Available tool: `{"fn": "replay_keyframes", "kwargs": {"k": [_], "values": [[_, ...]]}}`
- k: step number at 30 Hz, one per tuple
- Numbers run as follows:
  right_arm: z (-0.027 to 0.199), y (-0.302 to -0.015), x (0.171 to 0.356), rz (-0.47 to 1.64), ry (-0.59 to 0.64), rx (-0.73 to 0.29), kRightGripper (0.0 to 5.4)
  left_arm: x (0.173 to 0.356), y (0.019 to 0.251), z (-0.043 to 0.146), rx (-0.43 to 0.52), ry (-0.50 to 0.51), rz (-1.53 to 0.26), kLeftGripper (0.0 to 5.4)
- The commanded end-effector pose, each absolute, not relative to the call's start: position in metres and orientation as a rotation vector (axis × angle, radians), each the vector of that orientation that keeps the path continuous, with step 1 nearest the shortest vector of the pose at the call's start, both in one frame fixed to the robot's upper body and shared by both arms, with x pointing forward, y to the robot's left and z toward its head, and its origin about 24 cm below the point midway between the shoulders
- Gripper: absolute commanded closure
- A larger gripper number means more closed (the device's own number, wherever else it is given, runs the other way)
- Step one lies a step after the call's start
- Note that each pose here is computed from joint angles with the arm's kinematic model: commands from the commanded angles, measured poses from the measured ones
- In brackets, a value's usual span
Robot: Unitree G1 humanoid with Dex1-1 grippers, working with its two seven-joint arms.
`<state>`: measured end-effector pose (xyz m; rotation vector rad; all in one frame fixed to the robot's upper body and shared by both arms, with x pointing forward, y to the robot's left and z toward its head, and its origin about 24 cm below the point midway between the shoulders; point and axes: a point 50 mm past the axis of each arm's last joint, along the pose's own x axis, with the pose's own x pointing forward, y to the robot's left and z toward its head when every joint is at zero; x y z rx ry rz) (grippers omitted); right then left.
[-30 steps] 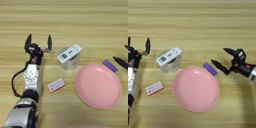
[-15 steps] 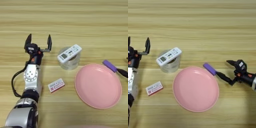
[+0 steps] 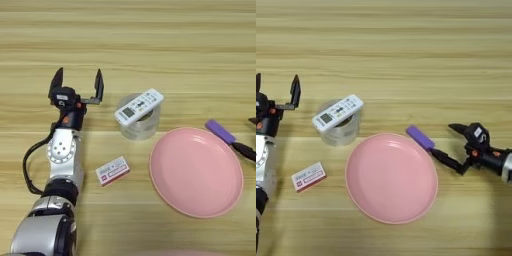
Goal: Move the objects on the table
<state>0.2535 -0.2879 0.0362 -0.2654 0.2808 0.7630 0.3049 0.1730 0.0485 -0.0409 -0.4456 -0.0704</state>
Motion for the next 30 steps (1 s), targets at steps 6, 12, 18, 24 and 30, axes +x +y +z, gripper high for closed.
{"fn": "replay_keyframes", "kwargs": {"k": [6,12,18,24,30], "values": [[0.025,-0.281,0.255,0.768,0.337,-0.278,0.00,0.307,0.172,0.053,-0.037,-0.465,-0.078,0.02],[0.022,-0.276,0.257,0.771,0.345,-0.277,0.00,0.307,0.171,0.053,-0.037,-0.465,-0.078,0.02],[0.020,-0.274,0.262,0.749,0.359,-0.279,0.22,0.307,0.170,0.053,-0.038,-0.465,-0.077,0.00],[0.018,-0.274,0.265,0.735,0.369,-0.273,0.87,0.307,0.170,0.053,-0.039,-0.465,-0.077,0.00],[0.016,-0.270,0.267,0.738,0.376,-0.274,1.65,0.307,0.170,0.052,-0.039,-0.464,-0.077,0.00]]}}
